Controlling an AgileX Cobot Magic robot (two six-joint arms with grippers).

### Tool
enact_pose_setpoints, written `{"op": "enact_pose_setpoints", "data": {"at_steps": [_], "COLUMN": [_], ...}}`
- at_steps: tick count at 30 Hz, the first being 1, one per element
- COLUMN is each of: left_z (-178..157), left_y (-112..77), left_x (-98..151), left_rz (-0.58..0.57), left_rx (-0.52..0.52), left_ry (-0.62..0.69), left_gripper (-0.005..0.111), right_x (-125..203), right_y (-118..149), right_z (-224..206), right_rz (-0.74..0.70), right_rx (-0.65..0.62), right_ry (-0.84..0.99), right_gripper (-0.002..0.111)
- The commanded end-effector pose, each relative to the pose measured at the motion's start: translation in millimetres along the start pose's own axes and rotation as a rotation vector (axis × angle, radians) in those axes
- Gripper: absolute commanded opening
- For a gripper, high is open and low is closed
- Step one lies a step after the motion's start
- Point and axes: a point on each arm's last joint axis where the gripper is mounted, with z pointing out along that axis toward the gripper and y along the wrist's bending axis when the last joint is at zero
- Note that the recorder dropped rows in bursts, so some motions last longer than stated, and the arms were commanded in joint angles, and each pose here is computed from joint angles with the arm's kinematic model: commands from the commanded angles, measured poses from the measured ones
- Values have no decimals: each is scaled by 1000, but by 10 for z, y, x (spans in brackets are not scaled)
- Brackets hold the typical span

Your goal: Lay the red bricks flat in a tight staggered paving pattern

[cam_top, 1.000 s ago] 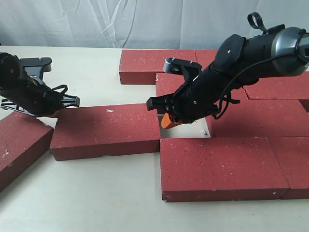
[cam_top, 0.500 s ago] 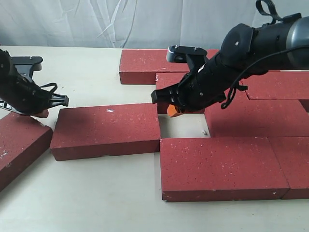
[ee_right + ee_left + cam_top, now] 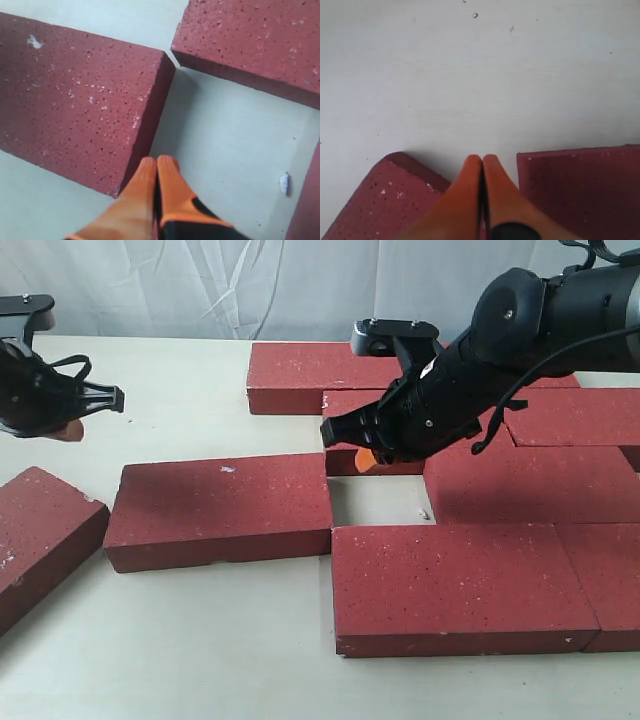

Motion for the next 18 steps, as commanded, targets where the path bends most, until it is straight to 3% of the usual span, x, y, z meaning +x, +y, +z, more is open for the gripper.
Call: {"op": "enact_pose_setpoints", "data": {"at_steps": [1,9,18], "left_z": [-8,244,546], "left_y": [-16,-32,-361], "left_x": [5,61,190], "left_rz": [-6,-28,91], "left_rx": [5,21,106], "left_ry": [12,73,114], "left_gripper": [0,0,0], "right_x": [10,-16,-23], "right_y": [11,61,-33], "right_z": [-44,-268,-393], "right_rz": [-26,-67,-63], "right_rx": [6,13,148], "right_ry": [12,-33,-52], "right_gripper": [-1,-1,-1]}}
